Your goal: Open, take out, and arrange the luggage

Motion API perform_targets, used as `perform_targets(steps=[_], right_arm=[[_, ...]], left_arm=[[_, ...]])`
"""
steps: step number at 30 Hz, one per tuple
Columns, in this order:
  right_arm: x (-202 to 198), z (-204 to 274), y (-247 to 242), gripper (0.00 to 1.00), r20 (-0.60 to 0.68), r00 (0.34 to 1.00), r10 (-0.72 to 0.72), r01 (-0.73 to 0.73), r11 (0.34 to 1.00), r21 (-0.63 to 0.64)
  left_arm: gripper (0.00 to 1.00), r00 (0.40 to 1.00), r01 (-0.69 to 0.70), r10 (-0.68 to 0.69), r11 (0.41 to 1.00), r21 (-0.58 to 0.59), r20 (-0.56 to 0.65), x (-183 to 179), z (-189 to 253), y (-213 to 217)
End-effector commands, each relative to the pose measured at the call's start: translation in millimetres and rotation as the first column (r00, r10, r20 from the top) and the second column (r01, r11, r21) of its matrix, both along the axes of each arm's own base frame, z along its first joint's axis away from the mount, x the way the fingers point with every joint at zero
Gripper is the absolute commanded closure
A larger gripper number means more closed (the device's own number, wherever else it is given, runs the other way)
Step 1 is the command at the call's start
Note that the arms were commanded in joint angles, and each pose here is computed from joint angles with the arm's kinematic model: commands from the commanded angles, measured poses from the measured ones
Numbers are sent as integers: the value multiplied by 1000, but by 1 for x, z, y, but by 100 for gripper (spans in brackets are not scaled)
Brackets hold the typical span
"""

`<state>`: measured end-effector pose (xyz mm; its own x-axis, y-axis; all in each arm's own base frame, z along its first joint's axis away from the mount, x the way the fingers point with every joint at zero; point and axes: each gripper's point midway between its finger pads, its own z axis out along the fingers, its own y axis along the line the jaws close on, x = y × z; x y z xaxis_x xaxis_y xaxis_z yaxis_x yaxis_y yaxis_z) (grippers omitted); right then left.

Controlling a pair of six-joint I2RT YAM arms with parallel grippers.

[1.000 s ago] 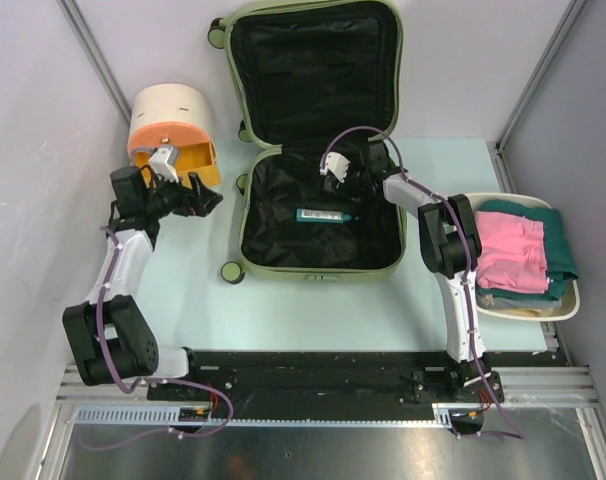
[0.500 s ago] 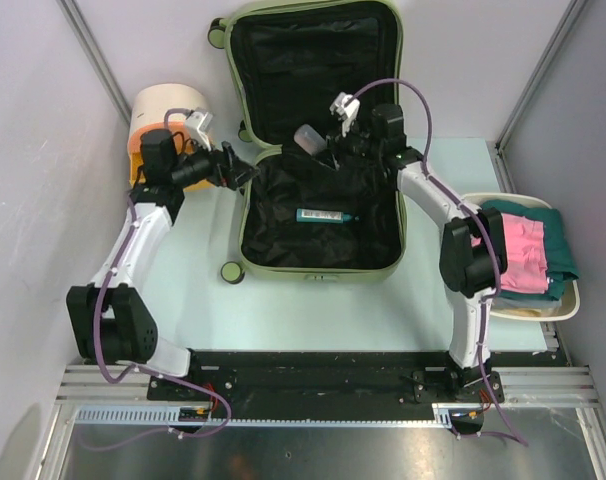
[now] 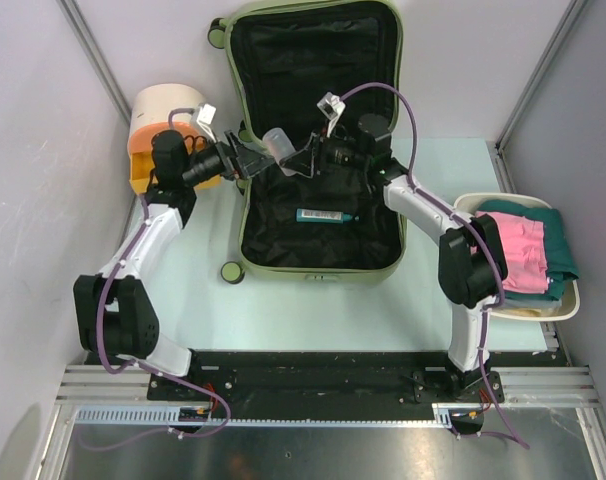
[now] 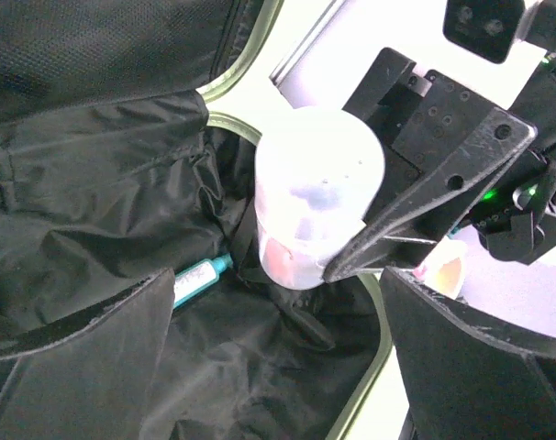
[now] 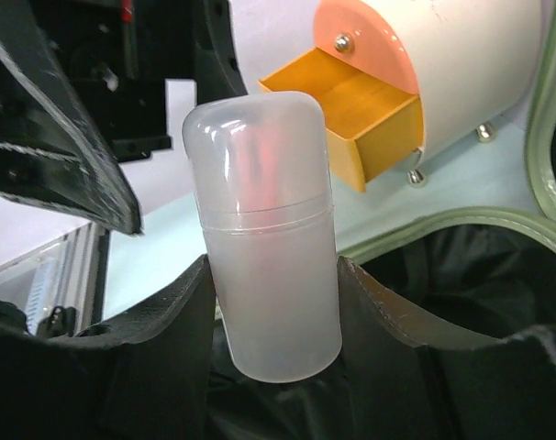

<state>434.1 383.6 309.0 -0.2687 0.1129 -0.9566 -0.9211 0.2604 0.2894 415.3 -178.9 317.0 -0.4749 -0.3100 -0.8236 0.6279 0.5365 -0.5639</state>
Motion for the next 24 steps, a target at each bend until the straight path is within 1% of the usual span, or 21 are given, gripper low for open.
perform_targets(steps=[1,5,7,8,10,11,12,15,16,17,18,19,20,22,24], right_arm=[[-18,34,11,100,34,997,66,-69,993,93],[-29,34,21,100,20,994,105,-106,989,105],[-34,33,27,100,7,993,120,-120,987,105],[-36,33,29,100,4,992,127,-126,986,107],[-40,32,33,100,-3,990,139,-137,984,111],[-41,32,35,100,-3,990,142,-141,984,111],[-41,32,36,100,-3,990,143,-141,983,115],[-42,34,39,100,-4,990,144,-143,982,123],[-42,35,40,100,-3,989,146,-144,982,125],[-41,34,40,100,-4,989,145,-143,982,124],[-40,35,40,100,-5,990,139,-137,982,128],[-40,35,41,99,-14,990,141,-138,982,131],[-41,36,42,100,-12,989,146,-143,980,136],[-43,36,43,100,-16,988,155,-152,978,140],[-45,37,46,99,-11,987,163,-160,977,141]], left_arm=[[3,999,-2,4,998,-63,36,-8,22,-7],[6,999,-52,53,994,-98,6,0,23,-6],[9,998,-64,62,988,-138,-16,1,27,-6],[10,998,-58,58,988,-147,2,1,33,-8],[16,999,-48,50,987,-156,13,-1,40,-11],[19,999,-44,47,986,-158,17,-1,41,-11],[28,999,-41,44,987,-157,16,-1,40,-12],[45,999,-47,51,987,-153,18,-2,37,-11],[46,999,-49,52,987,-152,16,-3,36,-10],[45,998,-48,52,987,-153,24,-3,38,-10],[38,998,-49,54,987,-155,27,-4,40,-10],[34,998,-56,61,986,-157,30,-3,41,-9],[33,997,-60,66,986,-156,36,-3,42,-9],[34,996,-69,75,985,-156,38,-2,42,-8],[38,995,-81,89,984,-157,43,-1,43,-6]])
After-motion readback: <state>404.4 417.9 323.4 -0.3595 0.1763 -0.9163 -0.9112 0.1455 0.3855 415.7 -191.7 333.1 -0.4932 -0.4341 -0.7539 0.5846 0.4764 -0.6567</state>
